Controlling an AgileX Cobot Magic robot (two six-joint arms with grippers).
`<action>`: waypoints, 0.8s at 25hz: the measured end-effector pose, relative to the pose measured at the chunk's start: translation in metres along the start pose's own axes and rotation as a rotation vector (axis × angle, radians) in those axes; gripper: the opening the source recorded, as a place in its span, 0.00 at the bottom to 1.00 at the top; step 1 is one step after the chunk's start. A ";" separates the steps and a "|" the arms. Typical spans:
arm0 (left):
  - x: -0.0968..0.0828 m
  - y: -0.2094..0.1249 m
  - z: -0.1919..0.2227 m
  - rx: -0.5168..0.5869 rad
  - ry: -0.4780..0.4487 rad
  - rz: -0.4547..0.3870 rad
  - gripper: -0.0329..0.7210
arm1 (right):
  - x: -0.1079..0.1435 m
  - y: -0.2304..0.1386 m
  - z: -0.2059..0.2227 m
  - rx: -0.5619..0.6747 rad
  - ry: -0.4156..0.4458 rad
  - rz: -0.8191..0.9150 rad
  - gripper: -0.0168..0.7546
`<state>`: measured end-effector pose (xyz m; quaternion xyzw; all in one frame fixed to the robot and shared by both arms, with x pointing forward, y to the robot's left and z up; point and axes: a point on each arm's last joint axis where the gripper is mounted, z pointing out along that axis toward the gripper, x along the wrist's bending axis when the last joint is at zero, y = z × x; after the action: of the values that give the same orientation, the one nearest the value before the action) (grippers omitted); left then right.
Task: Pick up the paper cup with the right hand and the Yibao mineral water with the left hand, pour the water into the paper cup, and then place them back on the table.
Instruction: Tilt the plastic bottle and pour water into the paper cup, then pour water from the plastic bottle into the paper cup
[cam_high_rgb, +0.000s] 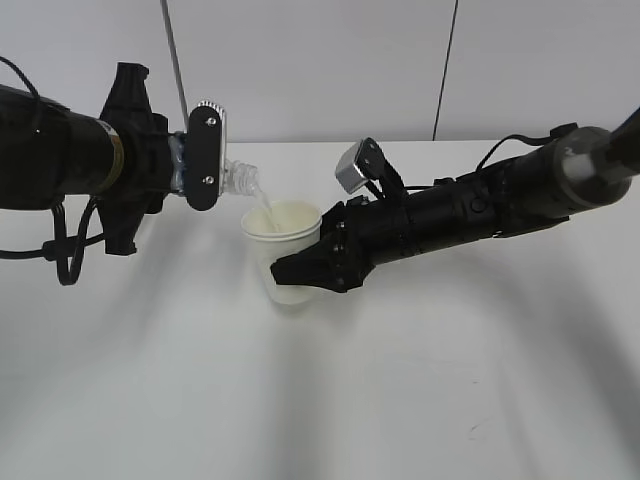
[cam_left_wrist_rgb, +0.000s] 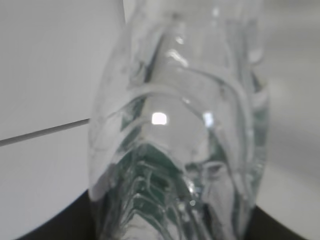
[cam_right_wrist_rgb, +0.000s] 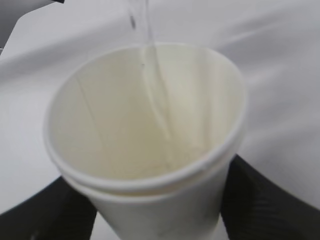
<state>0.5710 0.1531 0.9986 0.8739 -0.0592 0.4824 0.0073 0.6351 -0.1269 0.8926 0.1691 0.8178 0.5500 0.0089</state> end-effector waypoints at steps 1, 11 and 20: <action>0.000 0.000 0.000 0.000 0.000 0.001 0.46 | 0.000 0.000 0.000 0.000 0.000 0.000 0.71; 0.000 -0.001 0.000 0.007 0.005 0.014 0.46 | 0.000 0.000 0.000 0.000 0.000 0.000 0.71; 0.001 -0.001 0.000 0.014 0.010 0.022 0.46 | 0.000 0.000 0.000 0.002 0.000 -0.001 0.71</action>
<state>0.5718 0.1541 0.9992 0.8708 -0.0654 0.4873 -0.0038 0.6350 -0.1270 0.8924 0.1686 0.8184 0.5493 0.0090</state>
